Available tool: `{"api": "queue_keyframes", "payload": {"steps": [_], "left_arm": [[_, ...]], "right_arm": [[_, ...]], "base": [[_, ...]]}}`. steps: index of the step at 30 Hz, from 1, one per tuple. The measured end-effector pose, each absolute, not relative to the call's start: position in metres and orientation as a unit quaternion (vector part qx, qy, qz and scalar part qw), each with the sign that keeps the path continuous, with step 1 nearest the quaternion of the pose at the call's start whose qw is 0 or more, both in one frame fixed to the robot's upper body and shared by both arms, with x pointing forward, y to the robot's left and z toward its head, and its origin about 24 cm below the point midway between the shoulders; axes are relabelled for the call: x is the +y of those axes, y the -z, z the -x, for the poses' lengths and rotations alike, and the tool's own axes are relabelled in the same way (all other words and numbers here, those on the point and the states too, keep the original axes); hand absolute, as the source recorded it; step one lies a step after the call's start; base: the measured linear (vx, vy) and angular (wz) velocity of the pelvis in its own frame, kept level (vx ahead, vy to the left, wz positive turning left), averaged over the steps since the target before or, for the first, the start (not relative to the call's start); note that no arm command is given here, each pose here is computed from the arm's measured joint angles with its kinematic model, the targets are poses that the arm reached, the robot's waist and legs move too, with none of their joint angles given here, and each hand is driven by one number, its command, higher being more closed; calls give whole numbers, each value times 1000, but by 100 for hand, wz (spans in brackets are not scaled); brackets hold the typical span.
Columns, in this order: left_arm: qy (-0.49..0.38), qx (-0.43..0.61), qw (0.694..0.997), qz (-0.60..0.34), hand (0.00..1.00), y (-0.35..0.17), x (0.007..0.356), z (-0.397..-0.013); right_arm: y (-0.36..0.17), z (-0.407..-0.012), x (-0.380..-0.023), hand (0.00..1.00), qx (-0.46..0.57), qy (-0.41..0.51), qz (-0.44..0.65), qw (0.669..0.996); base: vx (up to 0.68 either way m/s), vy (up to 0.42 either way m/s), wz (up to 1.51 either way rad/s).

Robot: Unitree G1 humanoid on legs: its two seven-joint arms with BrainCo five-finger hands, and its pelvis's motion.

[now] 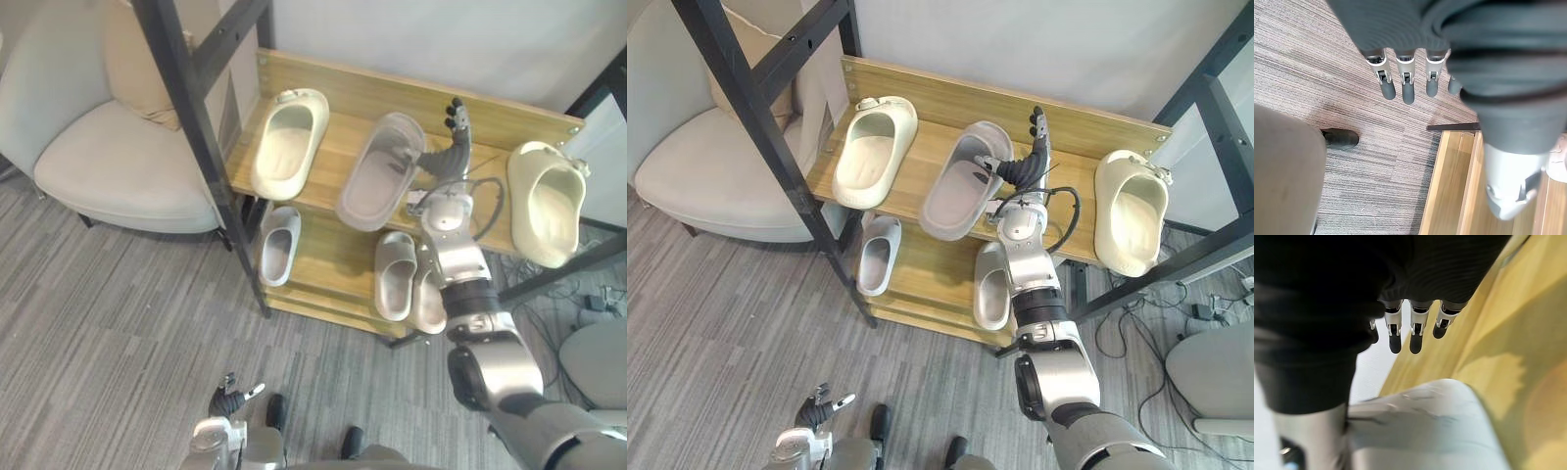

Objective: Organize the slippers on the shoe rack

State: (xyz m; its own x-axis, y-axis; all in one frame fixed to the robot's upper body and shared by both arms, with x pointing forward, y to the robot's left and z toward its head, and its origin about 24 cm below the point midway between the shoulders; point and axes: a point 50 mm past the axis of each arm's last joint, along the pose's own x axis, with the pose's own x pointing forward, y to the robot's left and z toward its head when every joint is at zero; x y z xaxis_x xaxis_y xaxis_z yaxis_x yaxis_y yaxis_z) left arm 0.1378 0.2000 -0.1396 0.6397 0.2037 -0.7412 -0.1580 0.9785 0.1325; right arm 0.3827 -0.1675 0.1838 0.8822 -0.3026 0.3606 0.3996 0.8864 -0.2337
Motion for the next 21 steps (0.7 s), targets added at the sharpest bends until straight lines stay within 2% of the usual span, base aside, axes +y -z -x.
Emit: {"api": "queue_keyframes", "payload": {"steps": [10, 21], "left_arm": [[-99, 412, 905, -28, 0, 140, 201, -138], [-106, 406, 907, -21, 0, 138, 203, -140]], "right_arm": [[-189, -394, -163, 100, -152, 156, 194, 956], [-197, -400, -166, 100, -154, 143, 186, 960]], "base": [[-30, -7, -7], [-25, -8, 3]]}}
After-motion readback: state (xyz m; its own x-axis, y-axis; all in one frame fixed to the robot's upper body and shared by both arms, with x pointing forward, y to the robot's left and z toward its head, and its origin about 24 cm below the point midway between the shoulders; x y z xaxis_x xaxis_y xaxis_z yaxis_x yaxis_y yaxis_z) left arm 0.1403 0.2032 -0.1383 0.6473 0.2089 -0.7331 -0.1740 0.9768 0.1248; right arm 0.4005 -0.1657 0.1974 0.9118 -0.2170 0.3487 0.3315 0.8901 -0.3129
